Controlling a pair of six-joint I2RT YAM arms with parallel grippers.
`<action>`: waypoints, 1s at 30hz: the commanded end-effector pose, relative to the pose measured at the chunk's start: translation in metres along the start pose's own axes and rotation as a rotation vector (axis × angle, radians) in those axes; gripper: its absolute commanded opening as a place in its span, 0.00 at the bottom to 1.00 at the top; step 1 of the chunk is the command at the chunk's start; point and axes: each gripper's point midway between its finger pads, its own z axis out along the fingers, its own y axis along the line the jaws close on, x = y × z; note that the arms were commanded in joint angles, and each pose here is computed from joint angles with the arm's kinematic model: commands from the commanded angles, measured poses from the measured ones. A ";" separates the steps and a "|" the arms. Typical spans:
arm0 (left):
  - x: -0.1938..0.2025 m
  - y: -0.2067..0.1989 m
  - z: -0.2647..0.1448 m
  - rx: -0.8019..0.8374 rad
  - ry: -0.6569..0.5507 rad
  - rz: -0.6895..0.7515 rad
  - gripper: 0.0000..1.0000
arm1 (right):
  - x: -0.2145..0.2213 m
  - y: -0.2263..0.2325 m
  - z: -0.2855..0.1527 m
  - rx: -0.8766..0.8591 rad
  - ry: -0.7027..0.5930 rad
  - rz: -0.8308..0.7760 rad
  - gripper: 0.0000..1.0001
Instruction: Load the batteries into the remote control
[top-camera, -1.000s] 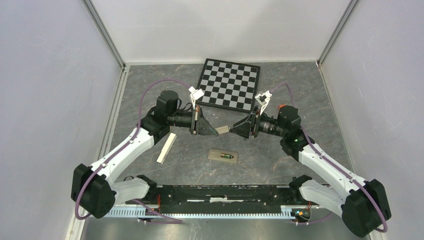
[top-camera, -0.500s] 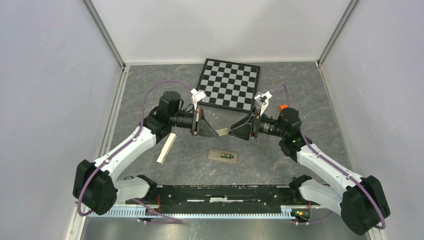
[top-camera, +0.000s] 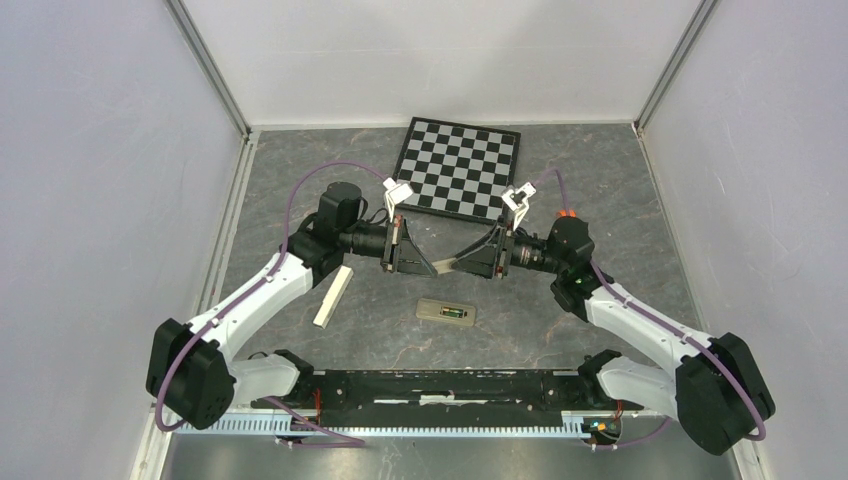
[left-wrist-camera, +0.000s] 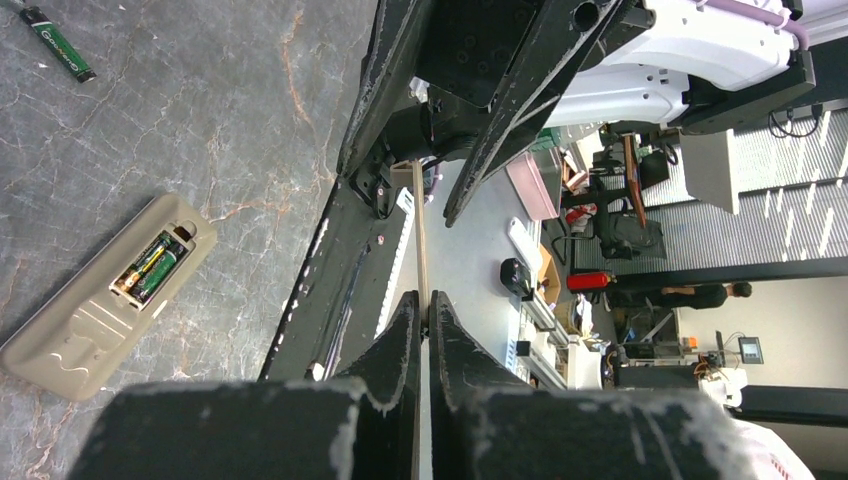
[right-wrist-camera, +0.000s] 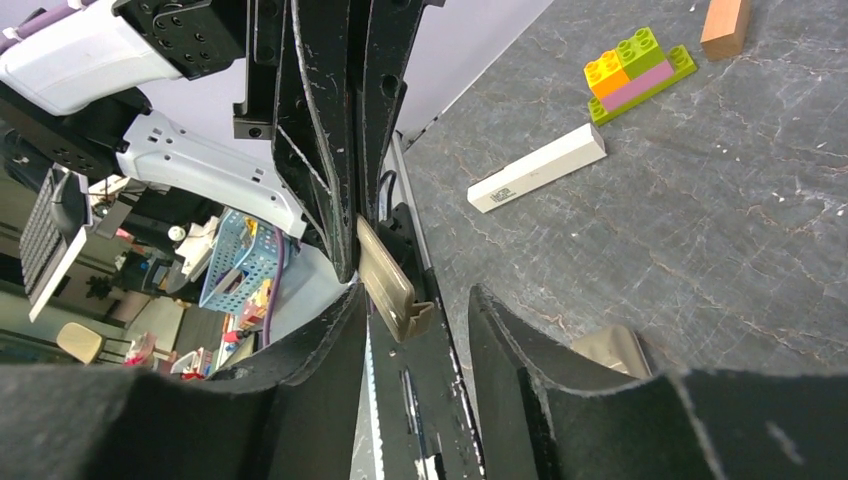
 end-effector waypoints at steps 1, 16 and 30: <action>-0.004 -0.014 -0.004 0.043 0.004 0.077 0.02 | -0.007 0.008 0.002 -0.040 -0.031 -0.021 0.44; -0.011 0.025 -0.001 -0.136 -0.055 -0.004 0.57 | 0.009 -0.009 -0.001 0.060 0.015 0.041 0.00; 0.001 0.128 -0.024 -0.544 -0.292 -0.213 0.76 | 0.093 -0.108 -0.041 0.583 0.025 0.318 0.00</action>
